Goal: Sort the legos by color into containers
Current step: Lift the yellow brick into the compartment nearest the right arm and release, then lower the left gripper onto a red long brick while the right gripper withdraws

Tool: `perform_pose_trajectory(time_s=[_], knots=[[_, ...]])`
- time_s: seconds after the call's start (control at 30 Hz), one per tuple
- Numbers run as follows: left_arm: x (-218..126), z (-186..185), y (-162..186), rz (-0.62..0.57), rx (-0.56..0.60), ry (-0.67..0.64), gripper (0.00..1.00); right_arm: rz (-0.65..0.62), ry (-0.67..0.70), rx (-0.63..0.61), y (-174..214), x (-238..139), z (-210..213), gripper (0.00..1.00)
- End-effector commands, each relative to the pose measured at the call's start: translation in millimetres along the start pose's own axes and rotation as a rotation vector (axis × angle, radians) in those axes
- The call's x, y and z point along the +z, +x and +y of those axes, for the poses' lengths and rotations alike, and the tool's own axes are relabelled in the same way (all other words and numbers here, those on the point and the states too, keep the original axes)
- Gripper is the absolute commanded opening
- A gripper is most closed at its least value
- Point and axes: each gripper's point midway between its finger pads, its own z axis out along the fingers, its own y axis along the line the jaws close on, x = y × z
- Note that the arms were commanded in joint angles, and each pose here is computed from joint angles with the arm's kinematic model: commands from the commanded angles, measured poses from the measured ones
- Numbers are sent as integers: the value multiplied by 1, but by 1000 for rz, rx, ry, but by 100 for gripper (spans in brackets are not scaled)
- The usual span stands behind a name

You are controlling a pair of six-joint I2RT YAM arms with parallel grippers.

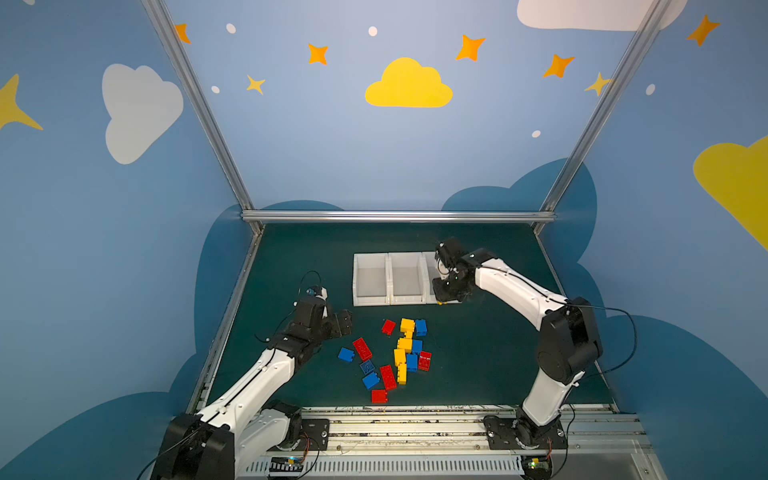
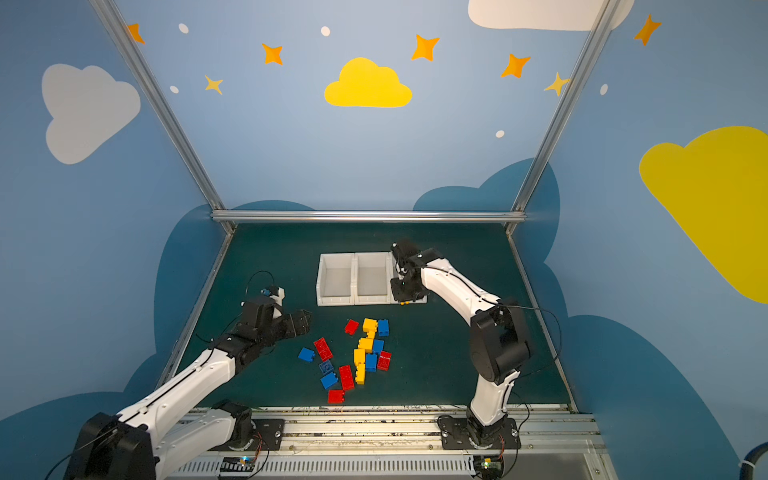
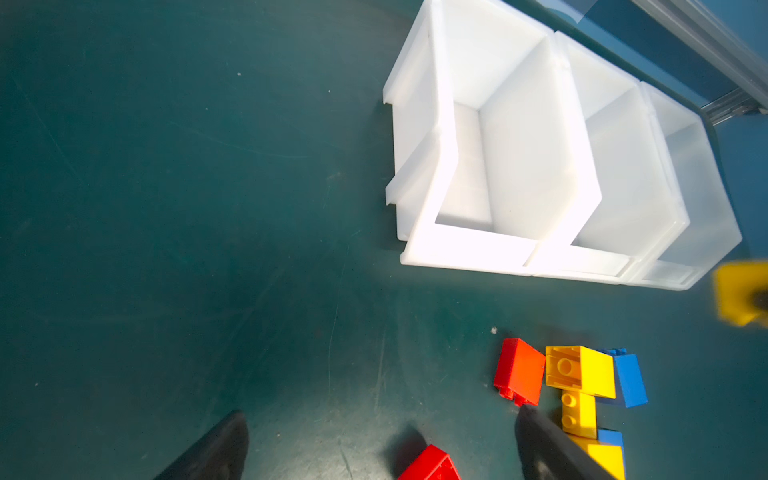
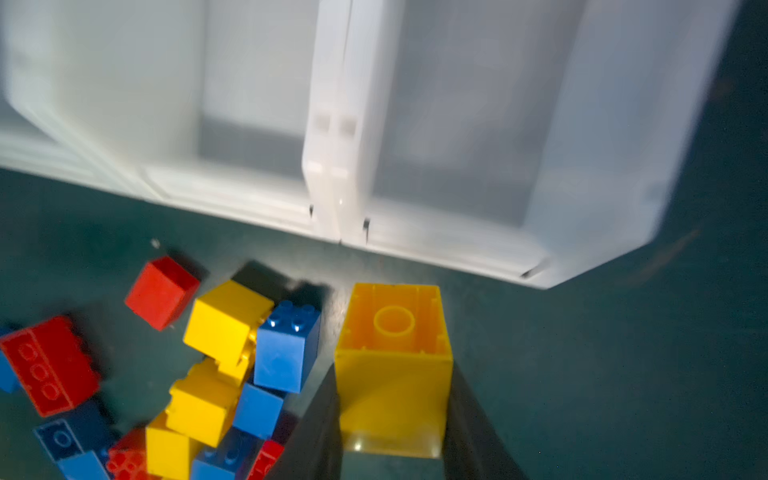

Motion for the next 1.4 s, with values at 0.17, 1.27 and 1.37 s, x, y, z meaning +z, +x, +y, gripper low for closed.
perform_pose_trajectory(time_s=[0.17, 1.27, 1.37], knots=[[-2, -8, -1, 15, 16, 32, 100, 2, 24, 42, -45, 25, -27, 27], [-5, -12, 9, 24, 25, 61, 98, -29, -29, 54, -39, -5, -14, 46], [-5, -13, 11, 37, 30, 60, 98, -38, -35, 63, -31, -13, -14, 46]])
